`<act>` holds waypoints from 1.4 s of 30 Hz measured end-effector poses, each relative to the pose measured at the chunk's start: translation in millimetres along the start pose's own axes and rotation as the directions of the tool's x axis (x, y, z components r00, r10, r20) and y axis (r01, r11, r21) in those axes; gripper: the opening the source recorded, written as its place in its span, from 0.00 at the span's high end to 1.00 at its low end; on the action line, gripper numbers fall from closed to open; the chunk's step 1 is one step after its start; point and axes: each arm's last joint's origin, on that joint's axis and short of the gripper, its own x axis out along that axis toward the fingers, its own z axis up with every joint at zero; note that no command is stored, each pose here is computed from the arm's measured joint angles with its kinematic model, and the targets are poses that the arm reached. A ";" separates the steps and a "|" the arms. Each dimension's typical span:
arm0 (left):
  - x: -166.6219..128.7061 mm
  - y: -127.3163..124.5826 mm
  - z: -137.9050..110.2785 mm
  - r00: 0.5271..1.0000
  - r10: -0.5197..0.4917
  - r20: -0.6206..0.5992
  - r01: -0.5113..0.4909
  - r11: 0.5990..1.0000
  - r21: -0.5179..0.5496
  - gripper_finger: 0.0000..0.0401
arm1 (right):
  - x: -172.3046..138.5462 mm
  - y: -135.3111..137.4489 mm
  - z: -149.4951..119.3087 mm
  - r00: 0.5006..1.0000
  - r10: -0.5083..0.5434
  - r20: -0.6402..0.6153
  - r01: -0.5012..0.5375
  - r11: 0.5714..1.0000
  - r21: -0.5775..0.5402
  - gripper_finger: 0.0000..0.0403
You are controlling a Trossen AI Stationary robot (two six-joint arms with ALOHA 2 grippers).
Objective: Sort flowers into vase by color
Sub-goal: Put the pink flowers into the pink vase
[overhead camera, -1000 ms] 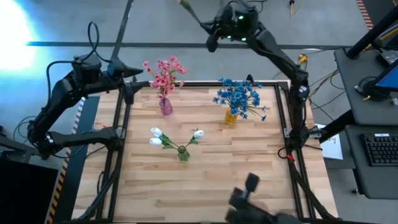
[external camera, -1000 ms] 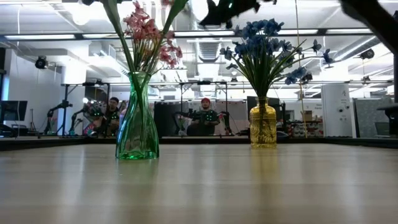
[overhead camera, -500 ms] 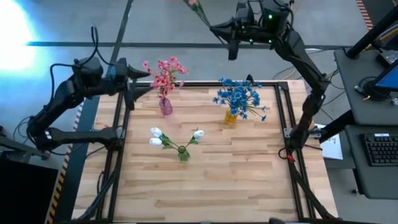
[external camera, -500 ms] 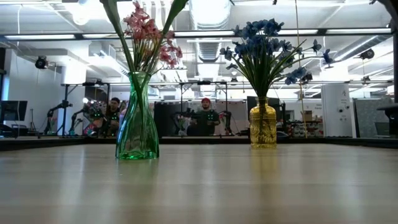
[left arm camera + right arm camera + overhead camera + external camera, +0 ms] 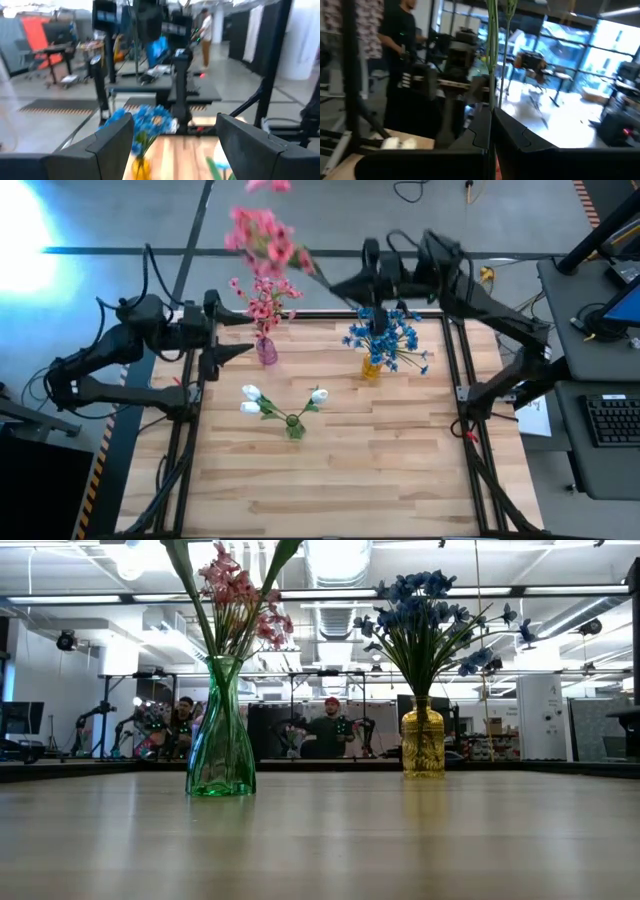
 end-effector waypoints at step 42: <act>130.0 -23.4 -17.1 0.863 -0.152 0.481 0.115 0.988 0.105 0.33 | 22.2 81.5 -45.3 0.989 0.085 0.124 -0.087 0.996 0.009 0.98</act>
